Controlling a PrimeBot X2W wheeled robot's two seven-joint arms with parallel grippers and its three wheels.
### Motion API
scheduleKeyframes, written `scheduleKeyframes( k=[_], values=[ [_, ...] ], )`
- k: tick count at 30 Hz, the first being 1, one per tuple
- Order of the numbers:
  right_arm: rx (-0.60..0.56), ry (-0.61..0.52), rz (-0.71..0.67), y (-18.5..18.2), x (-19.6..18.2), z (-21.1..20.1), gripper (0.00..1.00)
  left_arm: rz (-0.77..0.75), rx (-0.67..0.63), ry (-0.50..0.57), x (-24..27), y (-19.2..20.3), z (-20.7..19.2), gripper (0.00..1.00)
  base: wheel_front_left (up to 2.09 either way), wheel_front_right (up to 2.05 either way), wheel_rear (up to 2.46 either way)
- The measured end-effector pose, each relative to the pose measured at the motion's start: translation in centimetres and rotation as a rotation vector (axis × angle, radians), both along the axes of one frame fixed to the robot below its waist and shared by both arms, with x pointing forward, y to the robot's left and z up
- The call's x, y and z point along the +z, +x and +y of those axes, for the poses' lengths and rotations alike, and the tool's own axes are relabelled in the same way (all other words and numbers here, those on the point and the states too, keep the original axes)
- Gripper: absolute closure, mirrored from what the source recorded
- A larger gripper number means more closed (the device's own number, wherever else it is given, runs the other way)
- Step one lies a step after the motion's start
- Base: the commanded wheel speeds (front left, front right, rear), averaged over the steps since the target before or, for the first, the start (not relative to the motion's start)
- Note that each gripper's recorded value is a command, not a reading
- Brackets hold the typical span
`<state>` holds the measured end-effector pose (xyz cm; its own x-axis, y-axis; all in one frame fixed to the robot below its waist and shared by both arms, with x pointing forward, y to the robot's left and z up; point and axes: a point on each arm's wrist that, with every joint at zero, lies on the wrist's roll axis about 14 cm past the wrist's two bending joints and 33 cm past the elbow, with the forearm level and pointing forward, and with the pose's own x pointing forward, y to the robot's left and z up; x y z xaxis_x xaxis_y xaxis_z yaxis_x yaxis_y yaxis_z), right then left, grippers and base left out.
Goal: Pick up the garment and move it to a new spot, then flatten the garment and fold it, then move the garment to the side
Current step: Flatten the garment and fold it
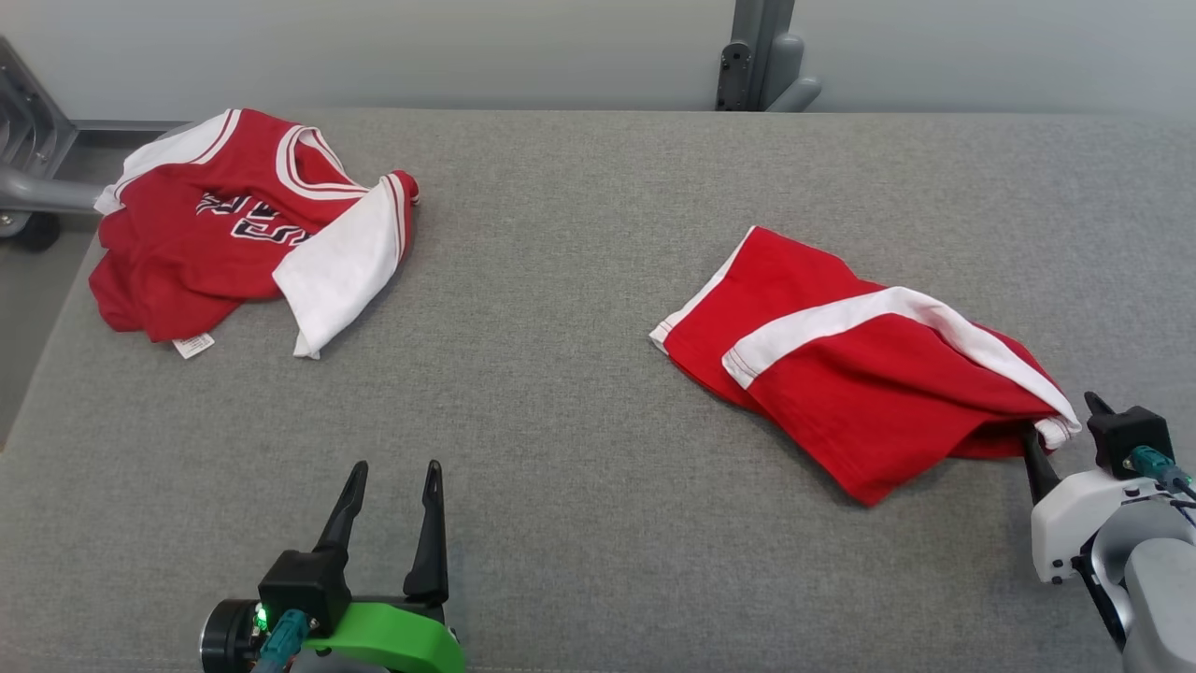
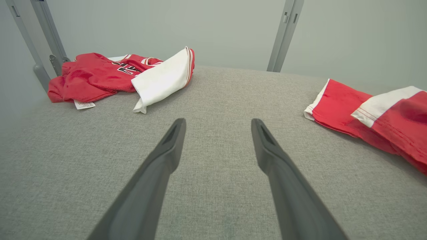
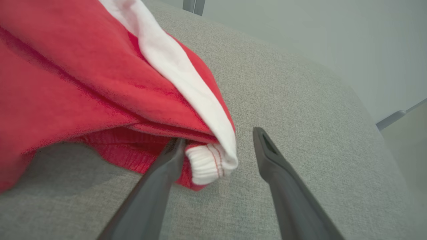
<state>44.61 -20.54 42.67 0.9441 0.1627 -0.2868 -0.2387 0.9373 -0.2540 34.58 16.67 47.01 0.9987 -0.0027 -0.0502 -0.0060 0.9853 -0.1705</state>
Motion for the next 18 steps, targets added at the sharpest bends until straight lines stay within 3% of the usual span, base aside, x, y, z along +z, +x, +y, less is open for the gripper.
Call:
scheduleKeyframes(
  k=[8,18],
  values=[
    [-0.057,0.046,-0.130,0.0,3.4,-1.0,0.00,-0.012,-0.051,-0.003,0.3,0.7,-1.5,0.00,0.00,0.00,0.00],
    [-0.047,0.095,-0.222,-1.5,5.5,0.8,0.00,-0.055,-0.256,-0.018,1.7,2.5,-7.5,0.00,0.00,0.00,0.00]
  ],
)
